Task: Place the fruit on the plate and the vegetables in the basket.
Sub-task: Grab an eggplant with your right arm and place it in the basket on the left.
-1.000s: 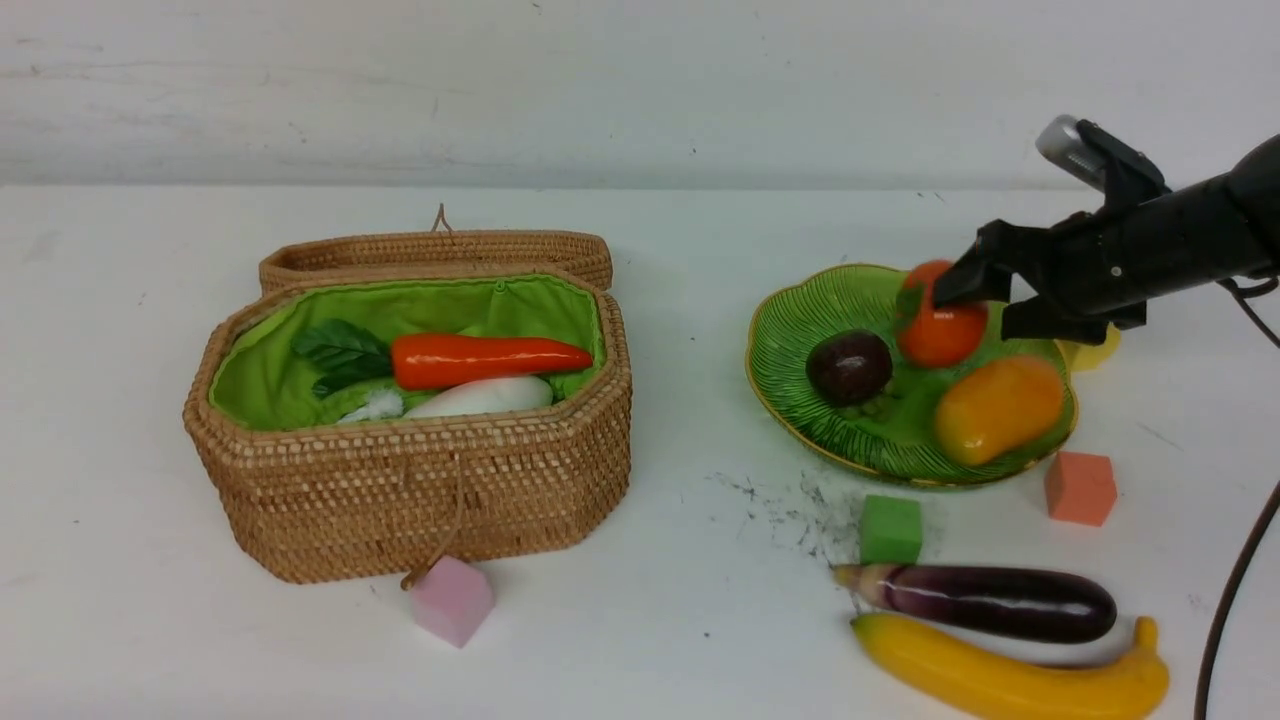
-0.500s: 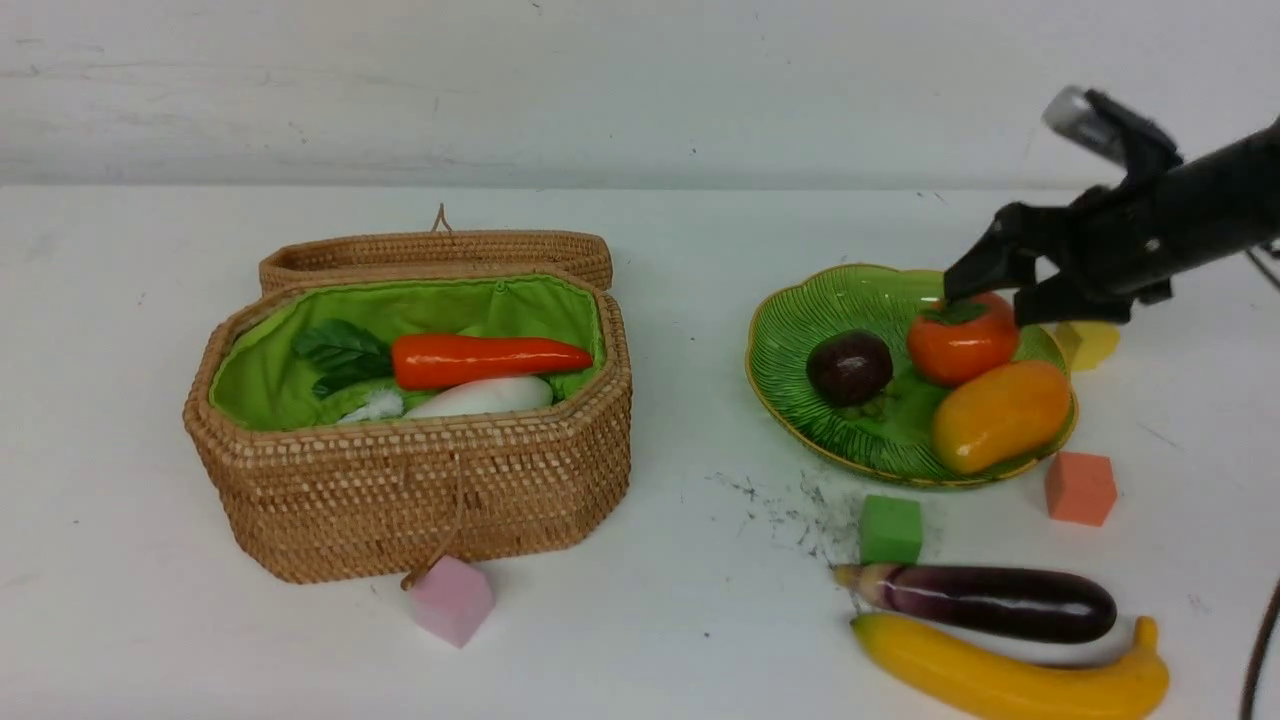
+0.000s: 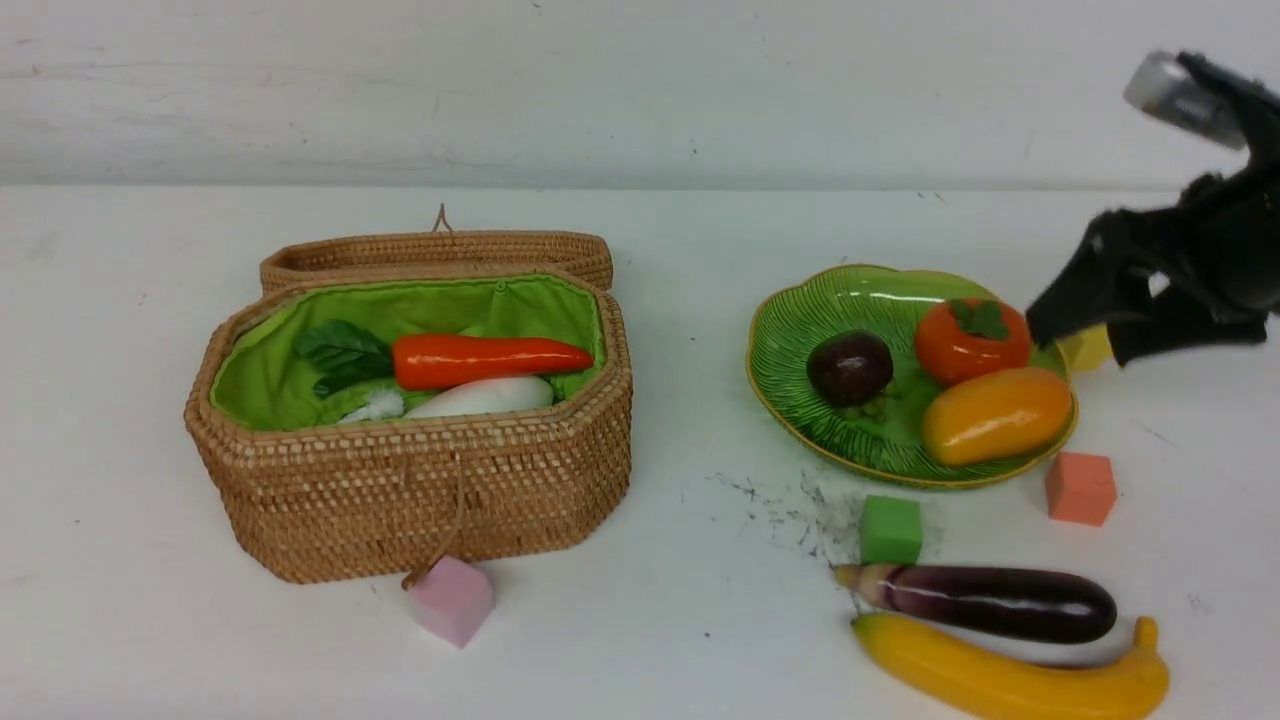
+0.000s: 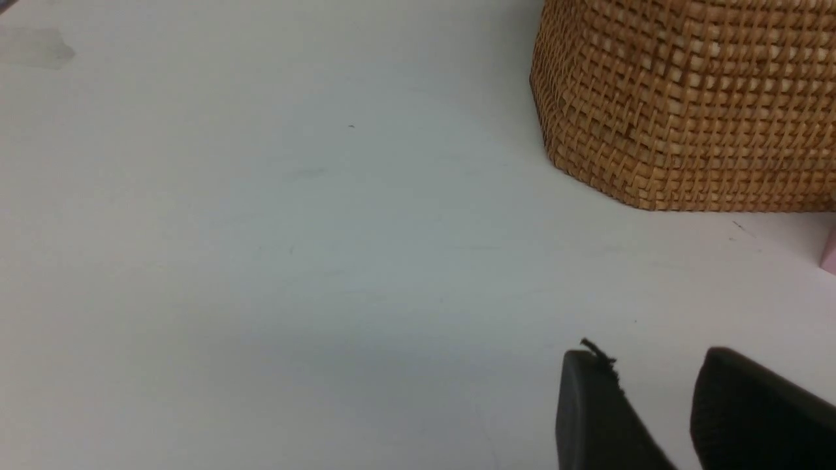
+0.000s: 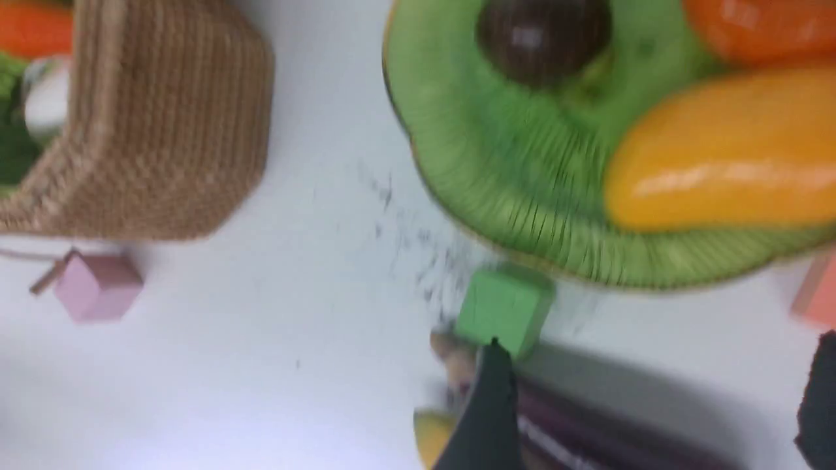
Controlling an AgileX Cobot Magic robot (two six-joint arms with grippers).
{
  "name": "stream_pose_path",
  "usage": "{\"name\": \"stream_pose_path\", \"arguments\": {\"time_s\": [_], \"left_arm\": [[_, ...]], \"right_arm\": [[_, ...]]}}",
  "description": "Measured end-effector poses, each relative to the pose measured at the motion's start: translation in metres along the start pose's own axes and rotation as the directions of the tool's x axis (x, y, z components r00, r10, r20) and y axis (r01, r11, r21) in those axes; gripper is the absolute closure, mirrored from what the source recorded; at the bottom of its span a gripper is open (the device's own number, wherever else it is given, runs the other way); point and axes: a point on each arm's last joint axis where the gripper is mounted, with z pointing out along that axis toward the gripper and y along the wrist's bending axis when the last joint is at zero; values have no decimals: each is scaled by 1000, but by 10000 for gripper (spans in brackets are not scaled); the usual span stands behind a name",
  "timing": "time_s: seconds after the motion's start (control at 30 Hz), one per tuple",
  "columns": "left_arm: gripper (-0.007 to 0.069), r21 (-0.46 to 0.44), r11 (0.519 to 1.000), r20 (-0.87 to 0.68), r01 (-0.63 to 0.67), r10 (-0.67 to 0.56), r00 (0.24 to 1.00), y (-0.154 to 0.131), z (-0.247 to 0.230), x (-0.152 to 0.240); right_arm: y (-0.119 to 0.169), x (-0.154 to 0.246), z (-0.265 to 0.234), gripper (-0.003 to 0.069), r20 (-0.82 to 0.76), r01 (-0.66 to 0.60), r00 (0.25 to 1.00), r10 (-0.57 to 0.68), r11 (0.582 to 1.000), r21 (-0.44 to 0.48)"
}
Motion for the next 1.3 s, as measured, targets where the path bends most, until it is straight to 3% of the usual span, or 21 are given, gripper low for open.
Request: {"name": "stream_pose_path", "arguments": {"time_s": [0.07,0.13,0.2,0.23,0.27,0.33,0.37,0.43,0.47,0.5,0.6,0.9,1.13,1.3], "left_arm": [[399,0,1000,0,0,0,1000,0,0,0],[397,0,1000,0,0,0,1000,0,0,0],[396,0,1000,0,0,0,1000,0,0,0],[396,0,1000,0,0,0,1000,0,0,0],[396,0,1000,0,0,0,1000,0,0,0],[393,0,1000,0,0,0,1000,0,0,0],[392,0,1000,0,0,0,1000,0,0,0],[392,0,1000,0,0,0,1000,0,0,0],[392,0,1000,0,0,0,1000,0,0,0],[390,0,1000,0,0,0,1000,0,0,0],[388,0,1000,0,0,0,1000,0,0,0],[387,0,1000,0,0,0,1000,0,0,0],[387,0,1000,0,0,0,1000,0,0,0],[387,0,1000,0,0,0,1000,0,0,0]], "right_arm": [[3,16,14,65,-73,55,996,-54,998,7],[11,26,27,65,-139,187,973,-185,982,3],[21,32,35,65,-184,331,927,-327,944,-12],[31,35,41,65,-210,443,874,-439,896,-29],[31,35,41,65,-213,457,866,-452,889,-28],[44,40,48,65,-258,687,691,-675,724,-56],[45,40,49,65,-267,728,647,-715,682,-63],[46,41,53,65,-289,839,494,-820,537,-88],[46,41,54,65,-289,846,482,-827,525,-91],[43,41,60,65,-300,892,389,-871,438,-115],[37,42,71,65,-315,909,329,-890,390,-151],[18,54,114,69,-373,855,322,-870,436,-280],[9,60,133,102,-403,825,333,-853,470,-314],[7,61,137,240,-417,813,348,-839,492,-311]]}}
